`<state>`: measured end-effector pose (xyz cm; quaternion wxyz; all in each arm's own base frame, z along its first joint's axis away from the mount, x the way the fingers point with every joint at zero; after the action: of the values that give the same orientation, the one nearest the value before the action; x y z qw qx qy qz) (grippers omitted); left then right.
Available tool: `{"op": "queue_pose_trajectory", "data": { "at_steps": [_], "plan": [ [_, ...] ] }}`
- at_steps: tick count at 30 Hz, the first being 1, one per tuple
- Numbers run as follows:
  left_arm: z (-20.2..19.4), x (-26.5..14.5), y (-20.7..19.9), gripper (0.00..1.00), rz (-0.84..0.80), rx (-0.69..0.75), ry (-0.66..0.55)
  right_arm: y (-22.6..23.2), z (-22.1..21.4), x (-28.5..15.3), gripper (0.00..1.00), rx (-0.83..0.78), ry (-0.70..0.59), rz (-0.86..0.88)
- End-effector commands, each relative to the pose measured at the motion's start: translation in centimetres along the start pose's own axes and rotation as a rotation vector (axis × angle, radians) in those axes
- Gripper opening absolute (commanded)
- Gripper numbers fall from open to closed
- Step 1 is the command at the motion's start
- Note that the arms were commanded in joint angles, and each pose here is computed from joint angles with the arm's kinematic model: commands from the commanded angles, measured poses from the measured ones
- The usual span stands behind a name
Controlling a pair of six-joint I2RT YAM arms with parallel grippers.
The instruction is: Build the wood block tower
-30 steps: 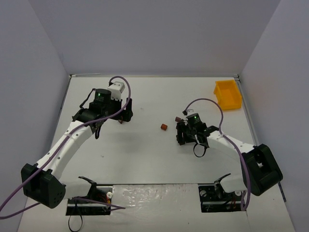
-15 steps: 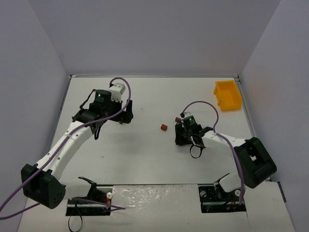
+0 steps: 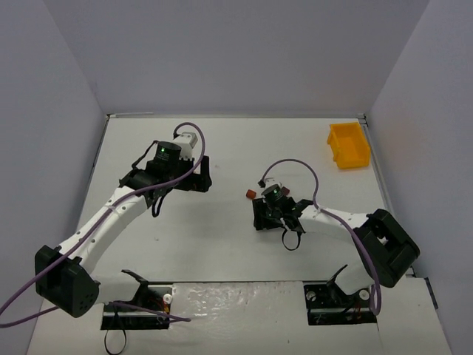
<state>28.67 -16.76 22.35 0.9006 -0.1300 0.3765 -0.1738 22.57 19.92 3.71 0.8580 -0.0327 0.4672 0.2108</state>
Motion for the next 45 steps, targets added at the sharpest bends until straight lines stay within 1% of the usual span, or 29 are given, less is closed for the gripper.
{"op": "queue_pose_trajectory", "data": {
  "at_steps": [1, 2, 4, 6, 9, 12, 13, 15, 20, 23, 25, 29, 34, 38, 40, 45],
  "plan": [
    [-0.2, 0.7, -1.8, 0.97, -0.006, -0.045, -0.023, 2.9, 2.6, -0.8, 0.49, -0.009, -0.076, 0.060],
    [-0.5, 0.9, -2.3, 0.97, -0.014, -0.041, -0.015, 2.9, 2.8, -1.0, 0.49, -0.007, -0.083, 0.061],
    [-1.1, 1.7, -3.3, 0.96, -0.022, -0.021, -0.002, 2.3, 3.9, -2.1, 0.49, 0.001, -0.141, 0.027],
    [-1.5, 2.3, -4.8, 0.95, -0.048, 0.020, 0.004, 0.8, 4.9, -3.2, 0.50, 0.018, -0.182, -0.037],
    [-2.5, 3.8, -6.7, 0.92, -0.082, 0.082, 0.034, -1.1, 6.7, -5.7, 0.52, 0.057, -0.257, -0.076],
    [-3.4, 5.7, -9.1, 0.91, -0.111, 0.163, 0.067, -4.5, 8.0, -8.7, 0.59, 0.129, -0.318, -0.135],
    [-3.6, 6.3, -9.8, 0.91, -0.116, 0.187, 0.076, -5.7, 8.6, -9.7, 0.62, 0.154, -0.350, -0.162],
    [-4.0, 7.3, -11.0, 0.90, -0.128, 0.223, 0.090, -7.8, 9.0, -11.3, 0.69, 0.193, -0.374, -0.218],
    [-5.3, 10.5, -14.5, 0.85, -0.166, 0.326, 0.124, -11.0, 10.4, -15.8, 0.82, 0.264, -0.494, -0.307],
    [-6.4, 12.1, -16.4, 0.81, -0.193, 0.380, 0.152, -12.5, 10.8, -18.3, 0.84, 0.304, -0.572, -0.348],
    [-7.0, 12.9, -17.0, 0.78, -0.202, 0.404, 0.171, -12.9, 10.9, -19.4, 0.85, 0.310, -0.601, -0.369],
    [-8.6, 14.3, -18.1, 0.68, -0.216, 0.438, 0.216, -13.3, 10.6, -20.4, 0.86, 0.311, -0.617, -0.396],
    [-10.1, 15.0, -18.5, 0.63, -0.206, 0.474, 0.249, -13.5, 10.1, -20.4, 0.86, 0.315, -0.617, -0.401],
    [-11.2, 15.5, -18.4, 0.53, -0.180, 0.505, 0.271, -13.5, 9.8, -20.2, 0.86, 0.313, -0.608, -0.397],
    [-11.6, 15.9, -18.1, 0.51, -0.159, 0.515, 0.282, -13.5, 9.8, -20.1, 0.86, 0.313, -0.605, -0.395],
    [-12.2, 16.5, -18.1, 0.49, -0.139, 0.528, 0.296, -13.5, 9.6, -20.0, 0.86, 0.312, -0.600, -0.393]
  ]
}}
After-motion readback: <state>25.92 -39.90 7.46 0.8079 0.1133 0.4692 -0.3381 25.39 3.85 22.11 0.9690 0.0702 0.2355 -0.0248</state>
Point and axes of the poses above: each gripper's point midway between its finger pads, its own x axis out along the fingers, its own y axis along the line the jaws close on, z = x × y, the point moved 3 cm from there along -x, back along the fingers, and after that the axes turned 9 degrees about -x, right-handed, at the moved point
